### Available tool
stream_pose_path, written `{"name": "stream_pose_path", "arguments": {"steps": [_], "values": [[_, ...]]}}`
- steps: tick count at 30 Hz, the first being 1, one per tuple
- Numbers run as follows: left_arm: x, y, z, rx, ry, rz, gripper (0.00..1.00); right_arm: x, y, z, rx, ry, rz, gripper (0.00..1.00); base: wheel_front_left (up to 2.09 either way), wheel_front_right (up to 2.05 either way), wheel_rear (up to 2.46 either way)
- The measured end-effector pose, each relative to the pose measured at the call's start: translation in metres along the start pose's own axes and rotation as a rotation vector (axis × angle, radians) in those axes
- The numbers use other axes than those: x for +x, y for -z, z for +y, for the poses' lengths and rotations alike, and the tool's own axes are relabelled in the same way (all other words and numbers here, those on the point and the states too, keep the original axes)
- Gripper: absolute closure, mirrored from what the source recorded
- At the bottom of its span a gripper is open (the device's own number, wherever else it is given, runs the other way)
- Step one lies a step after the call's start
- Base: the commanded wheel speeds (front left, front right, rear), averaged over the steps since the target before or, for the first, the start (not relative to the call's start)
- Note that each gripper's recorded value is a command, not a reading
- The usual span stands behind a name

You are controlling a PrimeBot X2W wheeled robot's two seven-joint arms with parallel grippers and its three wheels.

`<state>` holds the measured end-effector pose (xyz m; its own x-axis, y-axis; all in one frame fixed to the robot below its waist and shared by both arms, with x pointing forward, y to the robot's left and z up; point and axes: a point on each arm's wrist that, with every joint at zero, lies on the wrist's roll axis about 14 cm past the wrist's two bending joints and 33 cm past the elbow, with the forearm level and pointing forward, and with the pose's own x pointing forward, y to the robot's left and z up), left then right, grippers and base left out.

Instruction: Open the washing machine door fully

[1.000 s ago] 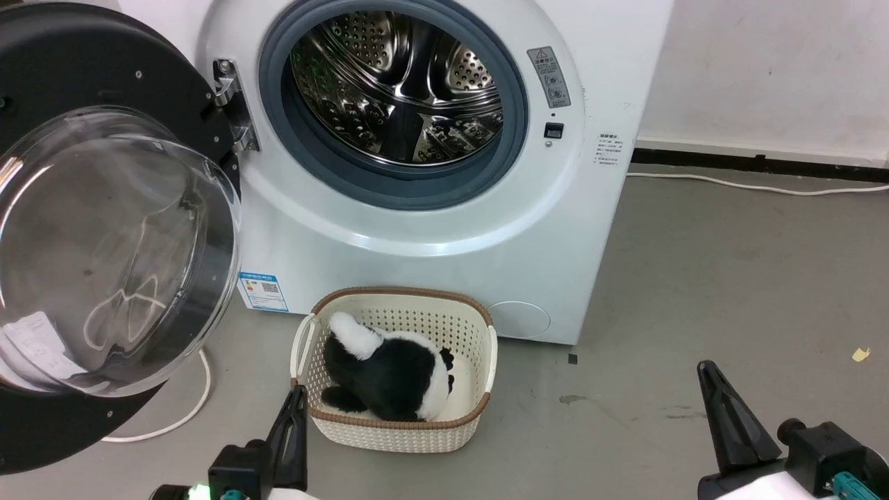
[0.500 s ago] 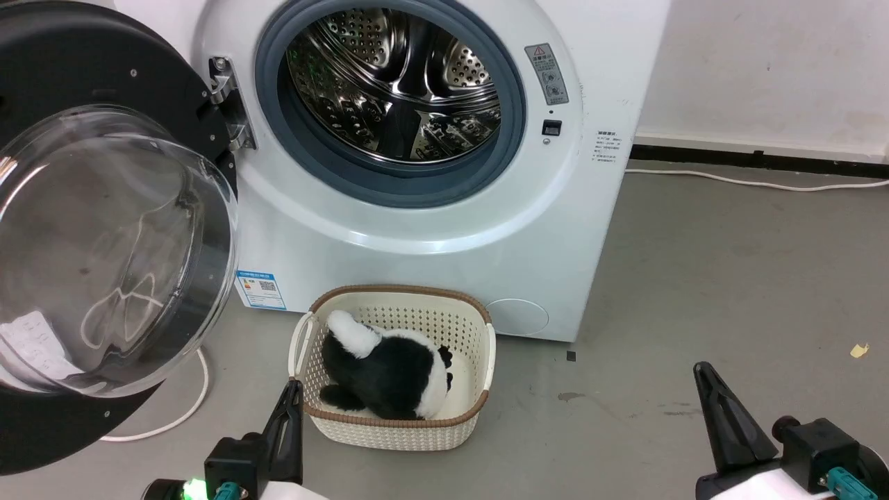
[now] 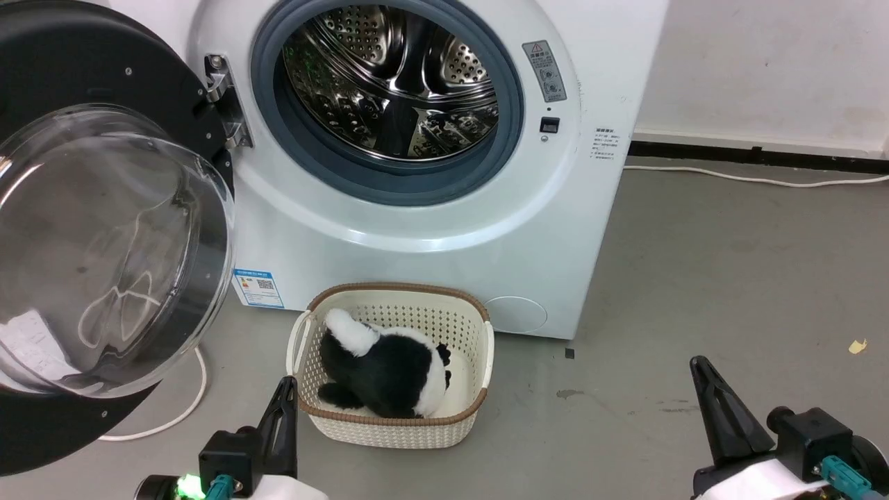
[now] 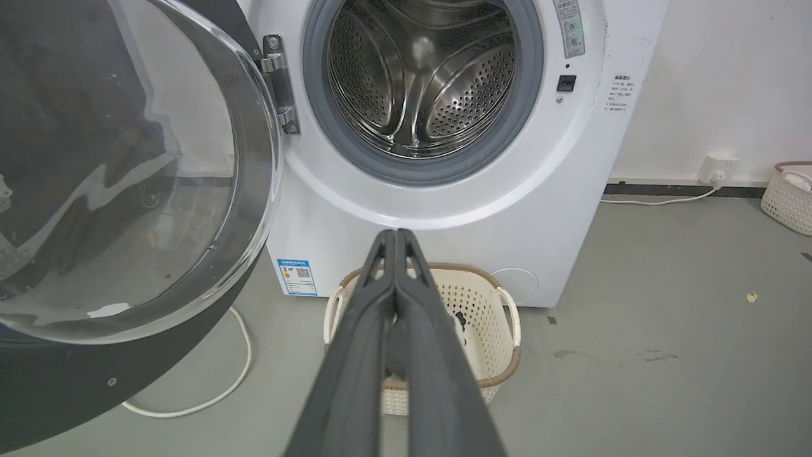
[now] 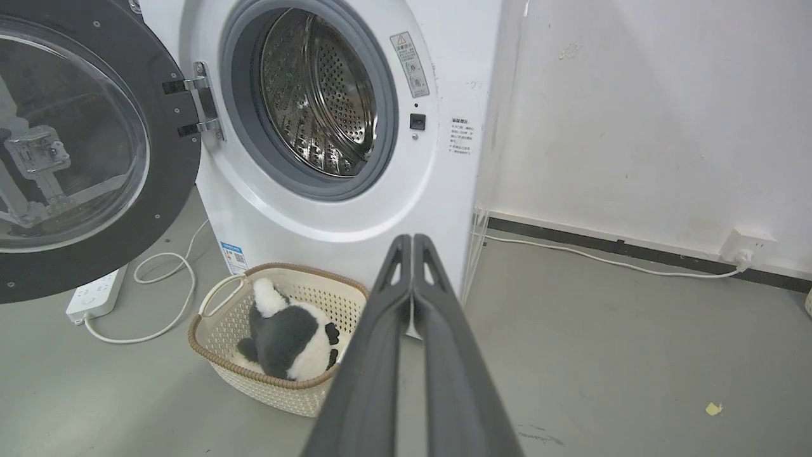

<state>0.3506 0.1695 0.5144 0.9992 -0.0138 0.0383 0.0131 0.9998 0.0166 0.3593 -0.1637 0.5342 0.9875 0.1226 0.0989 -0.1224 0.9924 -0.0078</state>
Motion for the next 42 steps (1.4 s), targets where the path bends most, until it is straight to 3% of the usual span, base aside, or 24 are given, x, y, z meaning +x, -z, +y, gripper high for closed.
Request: {"name": "stream_pose_path", "arguments": {"steps": [42], "values": [[0.013, -0.004, 0.005, 0.020, -0.006, 0.035, 1.00, 0.004, 0.010, 0.000, -0.026, -0.004, 0.082, 1.00, 0.00, 0.00, 0.00]]}}
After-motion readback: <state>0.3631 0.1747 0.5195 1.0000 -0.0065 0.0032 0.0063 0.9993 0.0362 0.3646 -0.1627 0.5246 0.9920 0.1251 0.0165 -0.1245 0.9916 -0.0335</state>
